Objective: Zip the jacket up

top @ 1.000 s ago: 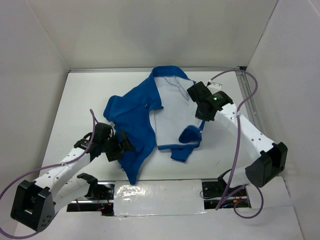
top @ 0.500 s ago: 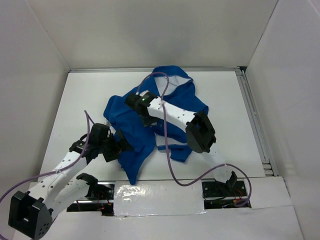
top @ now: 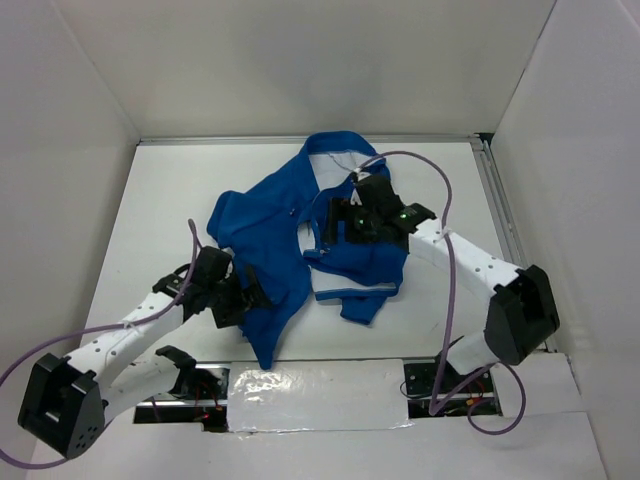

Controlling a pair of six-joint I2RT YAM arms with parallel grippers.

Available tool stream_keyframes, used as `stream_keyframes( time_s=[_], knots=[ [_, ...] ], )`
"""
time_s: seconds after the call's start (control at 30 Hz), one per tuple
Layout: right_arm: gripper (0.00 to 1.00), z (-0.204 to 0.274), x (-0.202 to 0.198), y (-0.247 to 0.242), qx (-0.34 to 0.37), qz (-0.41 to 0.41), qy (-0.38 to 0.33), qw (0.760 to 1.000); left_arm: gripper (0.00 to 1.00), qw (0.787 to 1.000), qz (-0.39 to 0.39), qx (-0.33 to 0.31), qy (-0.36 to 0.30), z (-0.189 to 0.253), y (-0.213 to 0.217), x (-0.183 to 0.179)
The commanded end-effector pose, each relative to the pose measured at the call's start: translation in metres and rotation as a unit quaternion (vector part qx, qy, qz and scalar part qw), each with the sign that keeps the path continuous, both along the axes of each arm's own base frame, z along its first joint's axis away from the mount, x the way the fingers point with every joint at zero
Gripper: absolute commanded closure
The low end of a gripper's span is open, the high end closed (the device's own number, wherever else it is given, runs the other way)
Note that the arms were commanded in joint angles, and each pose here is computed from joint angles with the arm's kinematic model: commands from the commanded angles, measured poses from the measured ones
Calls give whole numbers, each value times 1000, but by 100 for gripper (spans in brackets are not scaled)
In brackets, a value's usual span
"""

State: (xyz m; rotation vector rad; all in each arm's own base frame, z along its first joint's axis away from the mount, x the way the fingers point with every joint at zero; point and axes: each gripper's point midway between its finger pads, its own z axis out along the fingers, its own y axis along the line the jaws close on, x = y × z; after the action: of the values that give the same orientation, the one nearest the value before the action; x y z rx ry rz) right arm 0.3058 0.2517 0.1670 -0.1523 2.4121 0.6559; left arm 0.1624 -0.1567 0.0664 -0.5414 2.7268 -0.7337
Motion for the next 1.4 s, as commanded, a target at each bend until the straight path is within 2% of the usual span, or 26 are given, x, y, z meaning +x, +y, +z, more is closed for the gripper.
stream_keyframes(
  time_s=[0.0,0.13,0.17,0.2,0.37,0.43,0.47,0.5,0.53,0.67,0.7,0.77,0.8,0.87,0.9,0.93,1.0,1.07,1.17,1.2,1.27,1.37],
  knots=[
    [8,-19,9,25,41,38,8,998,1,999,-33,-16,-17,11,-16,6],
    [9,-21,47,52,63,65,-11,996,1,998,-48,-30,-23,7,-24,5],
    [9,-39,57,59,61,67,4,996,1,998,-48,-29,-21,4,-24,3],
    [11,-29,68,70,78,79,0,994,1,998,-49,-29,-22,3,-24,3],
    [22,-68,84,87,82,82,51,992,1,998,-44,-19,-31,3,-21,6],
    [46,-71,76,88,103,96,63,988,1,998,-47,-20,-40,0,-22,9],
    [74,-74,68,83,106,99,70,987,1,997,-53,-19,-47,0,-23,11],
    [96,-73,63,80,113,102,77,985,1,998,-51,-16,-45,-3,-22,12],
    [99,-61,59,75,119,104,68,985,1,997,-53,-17,-51,-4,-23,15],
    [100,-50,32,32,75,71,72,992,1,996,-64,-18,-67,-3,-29,28],
    [100,-47,30,17,49,53,65,995,1,995,-66,-17,-66,-5,-31,31],
    [100,-32,24,-45,-63,-48,52,996,1,994,-76,-20,-74,-5,-35,38],
    [100,-23,15,-103,-167,-141,41,975,1,993,-79,-21,-79,-4,-37,41],
    [100,17,13,-164,-253,-259,4,932,1,993,-81,-23,-86,-3,-40,48],
    [100,30,-6,-197,-313,-295,15,903,1,993,-79,-21,-82,-5,-41,52],
    [100,66,-2,-230,-353,-367,-32,860,1,993,-82,-23,-83,-4,-43,54],
    [100,84,-11,-268,-416,-411,-23,811,1,992,-90,-34,-78,-2,-50,59],
    [100,107,0,-276,-432,-438,-46,787,1,991,-100,-46,-77,1,-57,64],
    [100,101,27,-243,-478,-401,-65,779,1,992,-95,-46,-75,1,-60,75],
    [100,81,39,-227,-511,-369,-51,775,1,992,-91,-45,-71,0,-59,78],
    [100,71,56,-195,-524,-331,-56,783,1,993,-81,-48,-66,1,-57,90],
    [100,22,71,-128,-563,-221,-54,795,1,993,-80,-68,-54,7,-56,97]
  ],
)
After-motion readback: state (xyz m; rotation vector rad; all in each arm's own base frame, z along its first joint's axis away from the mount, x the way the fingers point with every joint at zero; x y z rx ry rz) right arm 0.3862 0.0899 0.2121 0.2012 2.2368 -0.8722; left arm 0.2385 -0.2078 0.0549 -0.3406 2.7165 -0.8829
